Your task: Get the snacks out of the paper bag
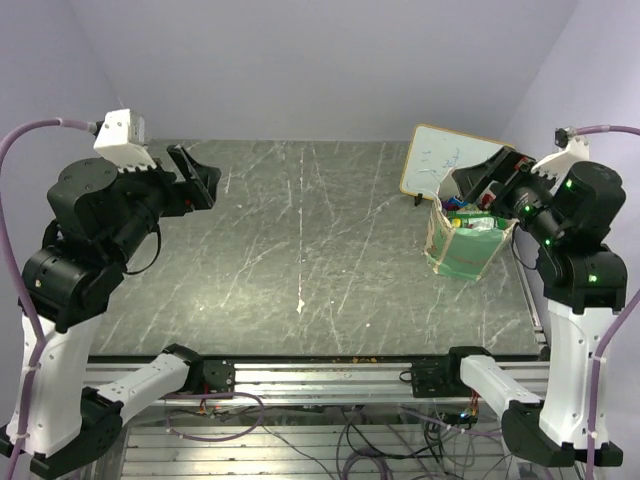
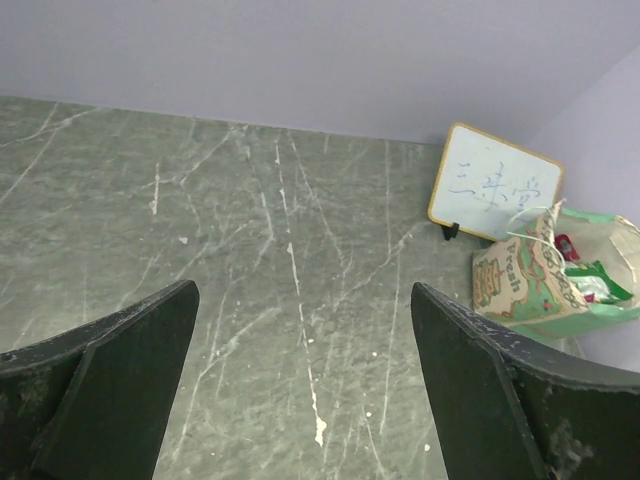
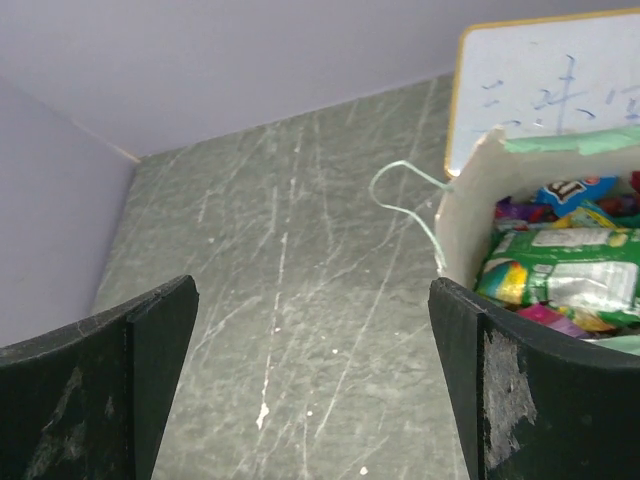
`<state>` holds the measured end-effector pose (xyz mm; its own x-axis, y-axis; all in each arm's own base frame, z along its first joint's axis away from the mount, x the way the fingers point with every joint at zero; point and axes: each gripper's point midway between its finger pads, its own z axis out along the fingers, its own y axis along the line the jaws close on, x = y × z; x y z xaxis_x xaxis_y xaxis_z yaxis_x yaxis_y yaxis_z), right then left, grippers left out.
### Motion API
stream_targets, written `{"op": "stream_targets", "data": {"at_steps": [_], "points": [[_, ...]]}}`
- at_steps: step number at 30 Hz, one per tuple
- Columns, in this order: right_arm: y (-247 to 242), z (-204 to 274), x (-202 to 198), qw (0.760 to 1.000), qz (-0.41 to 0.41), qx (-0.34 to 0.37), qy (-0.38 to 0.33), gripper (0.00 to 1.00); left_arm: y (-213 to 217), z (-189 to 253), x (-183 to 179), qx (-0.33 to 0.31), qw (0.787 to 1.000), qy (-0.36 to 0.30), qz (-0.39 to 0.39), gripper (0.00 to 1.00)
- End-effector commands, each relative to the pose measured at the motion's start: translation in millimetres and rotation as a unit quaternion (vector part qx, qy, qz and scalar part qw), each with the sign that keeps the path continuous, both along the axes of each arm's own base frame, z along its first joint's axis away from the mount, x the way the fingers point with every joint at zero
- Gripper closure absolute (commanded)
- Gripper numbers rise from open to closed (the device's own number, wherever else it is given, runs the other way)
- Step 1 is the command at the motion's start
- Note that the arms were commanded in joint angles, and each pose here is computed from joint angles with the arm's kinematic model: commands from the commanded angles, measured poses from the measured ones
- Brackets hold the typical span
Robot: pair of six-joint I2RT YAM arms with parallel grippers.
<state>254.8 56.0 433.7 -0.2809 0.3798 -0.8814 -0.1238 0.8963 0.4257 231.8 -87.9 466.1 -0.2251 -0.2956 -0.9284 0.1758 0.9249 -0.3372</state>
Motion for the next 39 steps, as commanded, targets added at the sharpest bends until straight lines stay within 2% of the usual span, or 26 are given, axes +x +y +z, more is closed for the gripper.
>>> {"op": "stream_targets", "data": {"at_steps": [1, 9, 16, 22, 27, 31, 39], "points": [[-22.5, -10.5, 10.3, 0.998, -0.063, -0.019, 0.024, 0.00, 7.8, 1.6, 16.6, 0.008, 0.999, -0.005, 0.031, 0.02], [-54.4, -37.3, 34.5, 0.983, -0.151, -0.046, 0.093, 0.00, 19.4, -10.2, 43.8, 0.018, 0.996, 0.018, 0.083, 0.01], [-76.3, -46.7, 60.7, 0.968, -0.210, -0.067, 0.123, 0.00, 5.9, -31.5, 67.2, 0.014, 0.996, 0.050, 0.070, 0.01], [-76.4, -66.3, 83.6, 0.964, -0.205, -0.078, 0.150, 0.00, -2.1, -41.5, 77.5, 0.023, 0.996, 0.062, 0.061, 0.01], [-77.4, -76.0, 97.6, 0.963, -0.222, -0.057, 0.145, 0.00, -7.8, -53.8, 83.8, 0.032, 0.995, 0.076, 0.055, 0.01], [-71.5, -67.4, 112.3, 0.972, -0.205, -0.046, 0.102, 0.00, -8.1, -62.5, 87.8, 0.039, 0.994, 0.084, 0.060, 0.01], [-68.7, -78.3, 162.6, 0.969, -0.220, 0.001, 0.113, 0.00, -16.0, -60.7, 97.7, 0.048, 0.995, 0.075, 0.042, 0.01]]}}
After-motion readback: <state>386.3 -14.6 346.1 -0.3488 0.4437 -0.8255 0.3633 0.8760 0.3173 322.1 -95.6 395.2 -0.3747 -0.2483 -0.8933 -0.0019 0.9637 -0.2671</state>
